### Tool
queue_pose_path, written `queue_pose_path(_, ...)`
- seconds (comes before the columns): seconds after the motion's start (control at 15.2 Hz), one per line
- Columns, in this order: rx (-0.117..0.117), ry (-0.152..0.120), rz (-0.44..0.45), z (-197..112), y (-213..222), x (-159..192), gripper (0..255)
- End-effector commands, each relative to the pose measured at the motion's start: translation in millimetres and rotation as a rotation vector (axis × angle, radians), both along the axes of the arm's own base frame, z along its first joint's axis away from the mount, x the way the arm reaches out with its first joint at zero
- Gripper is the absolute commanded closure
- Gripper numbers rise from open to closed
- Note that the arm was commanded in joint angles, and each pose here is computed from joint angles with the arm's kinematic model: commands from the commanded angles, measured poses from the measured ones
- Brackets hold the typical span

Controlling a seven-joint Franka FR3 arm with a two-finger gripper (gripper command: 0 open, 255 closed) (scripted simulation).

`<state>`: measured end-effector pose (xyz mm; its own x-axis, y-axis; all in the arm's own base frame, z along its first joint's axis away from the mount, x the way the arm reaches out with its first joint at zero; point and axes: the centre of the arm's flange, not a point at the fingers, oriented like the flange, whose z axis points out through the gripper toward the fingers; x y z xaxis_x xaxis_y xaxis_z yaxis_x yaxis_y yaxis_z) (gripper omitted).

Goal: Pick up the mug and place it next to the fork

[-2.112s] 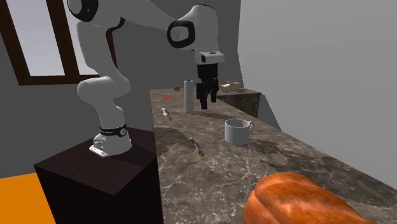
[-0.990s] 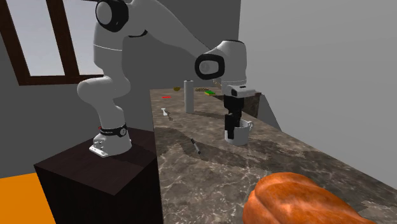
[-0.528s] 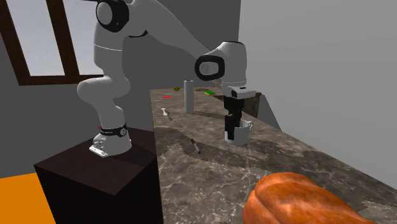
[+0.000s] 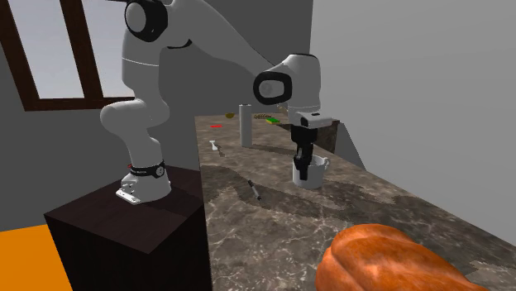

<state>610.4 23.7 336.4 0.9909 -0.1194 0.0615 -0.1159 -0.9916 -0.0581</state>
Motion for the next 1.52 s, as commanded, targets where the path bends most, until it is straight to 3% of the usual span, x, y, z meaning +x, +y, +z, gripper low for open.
queue_pose_path(0.0, 0.0, 0.0, 0.0, -0.1, 0.0, 0.0, 255)
queue_pose_path(1.45, 0.0, 0.0, 0.0, 110.8, 0.0, 0.1, 255)
